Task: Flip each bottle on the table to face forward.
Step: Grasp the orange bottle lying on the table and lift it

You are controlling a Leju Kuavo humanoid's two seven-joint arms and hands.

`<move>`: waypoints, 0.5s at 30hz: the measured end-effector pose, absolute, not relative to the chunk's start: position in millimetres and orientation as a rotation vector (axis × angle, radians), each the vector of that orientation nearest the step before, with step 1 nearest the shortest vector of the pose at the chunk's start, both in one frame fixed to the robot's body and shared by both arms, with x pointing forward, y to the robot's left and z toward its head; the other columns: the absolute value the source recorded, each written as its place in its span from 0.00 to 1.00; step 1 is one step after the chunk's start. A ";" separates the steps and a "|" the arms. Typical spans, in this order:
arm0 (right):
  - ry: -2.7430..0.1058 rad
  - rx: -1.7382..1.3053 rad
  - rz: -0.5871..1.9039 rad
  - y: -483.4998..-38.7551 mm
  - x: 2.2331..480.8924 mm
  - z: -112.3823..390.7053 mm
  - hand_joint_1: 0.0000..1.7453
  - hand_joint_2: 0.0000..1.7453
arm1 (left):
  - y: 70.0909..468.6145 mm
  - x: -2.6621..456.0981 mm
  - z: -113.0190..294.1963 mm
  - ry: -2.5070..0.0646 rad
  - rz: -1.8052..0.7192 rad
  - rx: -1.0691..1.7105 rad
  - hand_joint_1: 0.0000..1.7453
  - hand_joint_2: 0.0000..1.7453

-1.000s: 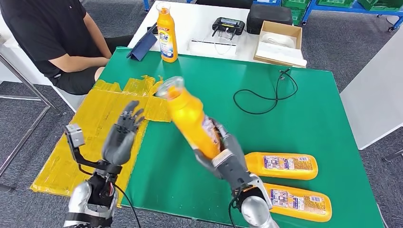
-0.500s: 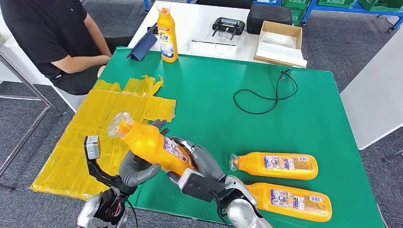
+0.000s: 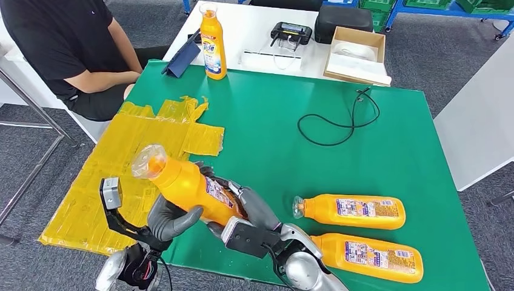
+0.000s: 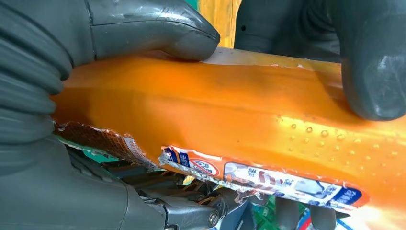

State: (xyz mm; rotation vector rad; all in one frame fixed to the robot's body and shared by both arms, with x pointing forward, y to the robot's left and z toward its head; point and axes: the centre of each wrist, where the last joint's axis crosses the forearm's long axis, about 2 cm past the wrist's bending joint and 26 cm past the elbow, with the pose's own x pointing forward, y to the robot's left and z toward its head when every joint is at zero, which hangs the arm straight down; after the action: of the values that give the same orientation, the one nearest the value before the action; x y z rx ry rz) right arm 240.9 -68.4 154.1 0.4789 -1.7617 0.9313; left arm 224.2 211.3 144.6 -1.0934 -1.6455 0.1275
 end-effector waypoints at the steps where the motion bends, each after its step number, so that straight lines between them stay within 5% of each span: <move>1: -1.760 0.479 0.933 -68.3 240.7 153.7 1.00 1.00 | 211.3 224.1 145.0 -1.655 0.123 -1.085 1.00 1.00; 15: -1.776 0.395 0.966 -71.7 239.5 147.5 1.00 1.00 | 213.3 218.9 146.4 -1.753 0.062 -0.985 1.00 1.00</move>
State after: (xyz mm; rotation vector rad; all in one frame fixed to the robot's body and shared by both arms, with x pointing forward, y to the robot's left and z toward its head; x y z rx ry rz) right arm 239.5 -71.7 147.5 0.3953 -1.7760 0.9656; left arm 218.9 213.3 146.4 -0.9850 -1.7526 0.0617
